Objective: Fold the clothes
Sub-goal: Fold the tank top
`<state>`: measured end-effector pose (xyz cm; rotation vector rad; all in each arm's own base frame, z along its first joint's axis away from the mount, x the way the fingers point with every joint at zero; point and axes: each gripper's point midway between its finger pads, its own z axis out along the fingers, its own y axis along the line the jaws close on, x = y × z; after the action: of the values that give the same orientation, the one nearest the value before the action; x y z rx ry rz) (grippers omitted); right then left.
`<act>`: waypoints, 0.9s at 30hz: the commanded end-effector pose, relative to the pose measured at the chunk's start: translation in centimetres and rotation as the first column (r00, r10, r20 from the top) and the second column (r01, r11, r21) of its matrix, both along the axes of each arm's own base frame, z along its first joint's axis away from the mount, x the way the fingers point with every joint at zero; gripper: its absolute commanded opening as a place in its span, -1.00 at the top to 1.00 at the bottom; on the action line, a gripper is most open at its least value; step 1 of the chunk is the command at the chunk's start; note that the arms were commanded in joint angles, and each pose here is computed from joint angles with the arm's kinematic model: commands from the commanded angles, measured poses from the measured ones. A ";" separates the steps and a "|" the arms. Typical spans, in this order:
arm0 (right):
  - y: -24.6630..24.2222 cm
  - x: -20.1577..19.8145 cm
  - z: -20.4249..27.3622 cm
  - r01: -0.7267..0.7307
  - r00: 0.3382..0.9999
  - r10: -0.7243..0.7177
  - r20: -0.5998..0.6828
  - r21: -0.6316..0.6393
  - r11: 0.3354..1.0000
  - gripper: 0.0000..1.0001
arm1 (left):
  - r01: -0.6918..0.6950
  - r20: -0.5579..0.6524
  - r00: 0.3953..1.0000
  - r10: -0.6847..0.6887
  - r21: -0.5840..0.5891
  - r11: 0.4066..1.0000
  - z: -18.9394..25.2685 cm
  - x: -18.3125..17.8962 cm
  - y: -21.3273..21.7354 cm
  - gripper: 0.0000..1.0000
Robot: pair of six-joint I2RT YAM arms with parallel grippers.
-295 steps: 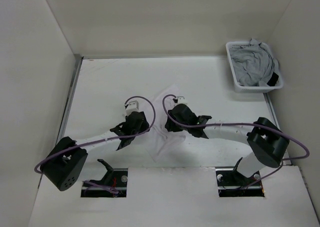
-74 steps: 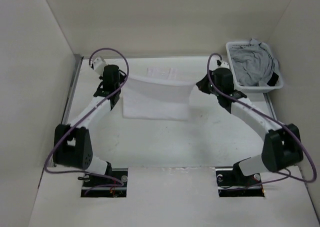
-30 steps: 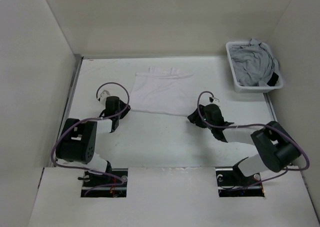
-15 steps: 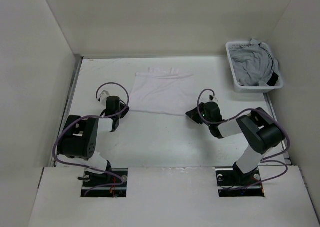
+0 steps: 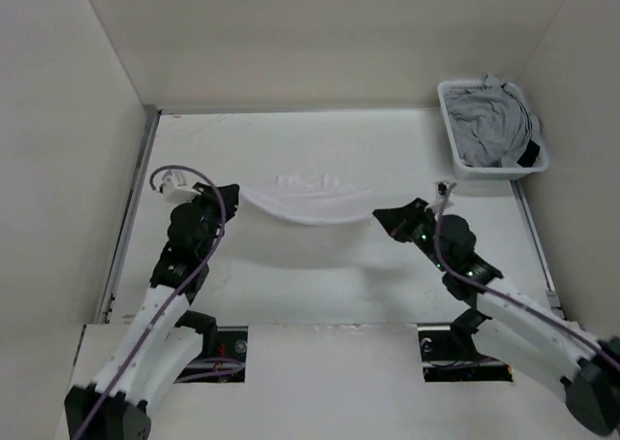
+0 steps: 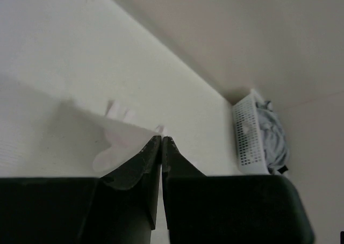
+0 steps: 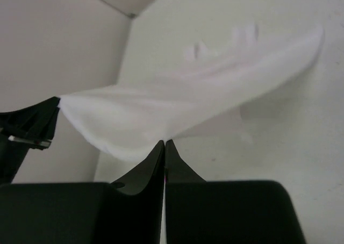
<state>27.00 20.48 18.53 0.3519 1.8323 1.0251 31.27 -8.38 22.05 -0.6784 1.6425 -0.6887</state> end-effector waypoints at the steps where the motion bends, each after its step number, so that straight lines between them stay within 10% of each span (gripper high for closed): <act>1: -2.8 -4.2 2.3 0.030 0.999 -0.026 0.030 -0.124 0.992 0.94 | -0.020 0.044 0.999 0.017 0.071 0.997 4.3 -4.1 1.4 0.95; 14: -3.9 -11.9 11.4 -0.049 0.989 0.070 0.129 -0.154 0.987 0.91 | -0.007 0.143 0.990 0.002 0.036 0.999 10.6 -11.4 3.0 0.94; 27: -1.8 9.3 0.8 -0.003 0.999 -0.004 -0.037 -0.201 0.980 0.91 | -0.085 -0.106 0.989 0.101 0.143 0.986 -3.6 4.6 0.7 0.91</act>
<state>31.91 15.79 15.56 0.3689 2.0859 0.6164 30.90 -7.80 15.10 -0.6930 1.9255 -0.4118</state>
